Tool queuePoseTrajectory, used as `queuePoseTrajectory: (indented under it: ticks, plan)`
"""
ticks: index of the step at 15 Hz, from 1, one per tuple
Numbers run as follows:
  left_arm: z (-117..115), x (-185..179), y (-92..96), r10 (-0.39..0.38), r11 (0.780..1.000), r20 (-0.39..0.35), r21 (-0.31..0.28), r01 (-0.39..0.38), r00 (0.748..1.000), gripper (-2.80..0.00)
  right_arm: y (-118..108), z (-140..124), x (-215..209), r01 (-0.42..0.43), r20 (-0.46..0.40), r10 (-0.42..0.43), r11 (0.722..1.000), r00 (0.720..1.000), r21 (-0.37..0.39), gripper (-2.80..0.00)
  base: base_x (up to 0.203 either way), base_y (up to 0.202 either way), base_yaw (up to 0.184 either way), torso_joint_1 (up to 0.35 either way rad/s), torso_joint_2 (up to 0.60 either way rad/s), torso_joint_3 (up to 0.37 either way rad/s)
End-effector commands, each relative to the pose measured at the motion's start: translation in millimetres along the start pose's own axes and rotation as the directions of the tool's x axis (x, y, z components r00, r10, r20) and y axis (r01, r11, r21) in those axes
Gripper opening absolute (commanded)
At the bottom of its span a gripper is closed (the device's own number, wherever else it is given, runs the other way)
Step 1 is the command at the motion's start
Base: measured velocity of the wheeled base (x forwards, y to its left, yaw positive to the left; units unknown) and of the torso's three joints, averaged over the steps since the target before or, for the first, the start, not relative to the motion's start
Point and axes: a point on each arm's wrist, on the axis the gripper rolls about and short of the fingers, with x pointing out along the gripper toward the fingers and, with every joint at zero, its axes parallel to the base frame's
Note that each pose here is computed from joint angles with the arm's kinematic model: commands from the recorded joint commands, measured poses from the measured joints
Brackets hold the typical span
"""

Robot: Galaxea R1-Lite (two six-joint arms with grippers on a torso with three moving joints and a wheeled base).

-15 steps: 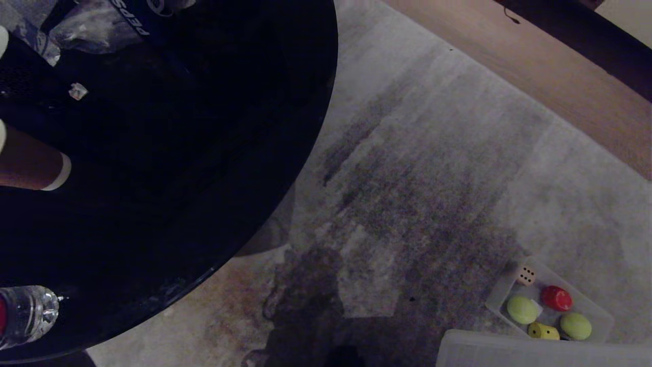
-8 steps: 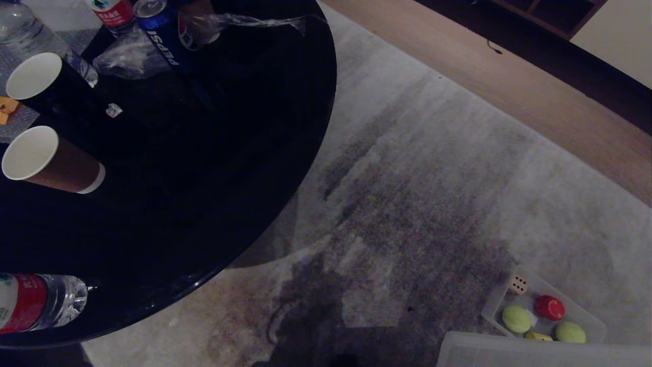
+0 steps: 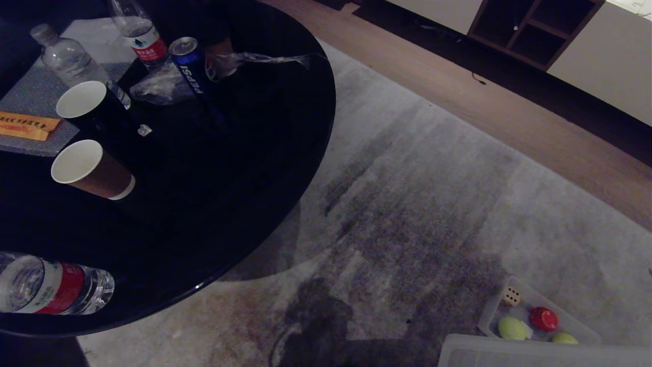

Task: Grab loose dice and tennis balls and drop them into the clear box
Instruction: Close the lid

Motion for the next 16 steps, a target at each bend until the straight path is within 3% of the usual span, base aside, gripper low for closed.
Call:
queuePoseTrajectory:
  ticks: [1,16]
  plan:
    - [-0.4,0.2,0.1,0.001,1.000,-0.002,-0.001,-0.001,1.000,-2.80,0.0,0.0,0.2,-0.001,-0.003,0.001,1.000,1.000,0.000,-2.80,0.000,0.000,0.000,0.002,0.00,0.195]
    - [-0.4,0.2,0.1,0.001,1.000,-0.002,-0.002,-0.001,1.000,-2.80,0.0,-0.1,0.1,-0.001,-0.002,0.001,1.000,1.000,0.000,-2.80,0.000,0.000,0.000,0.003,0.00,0.200]
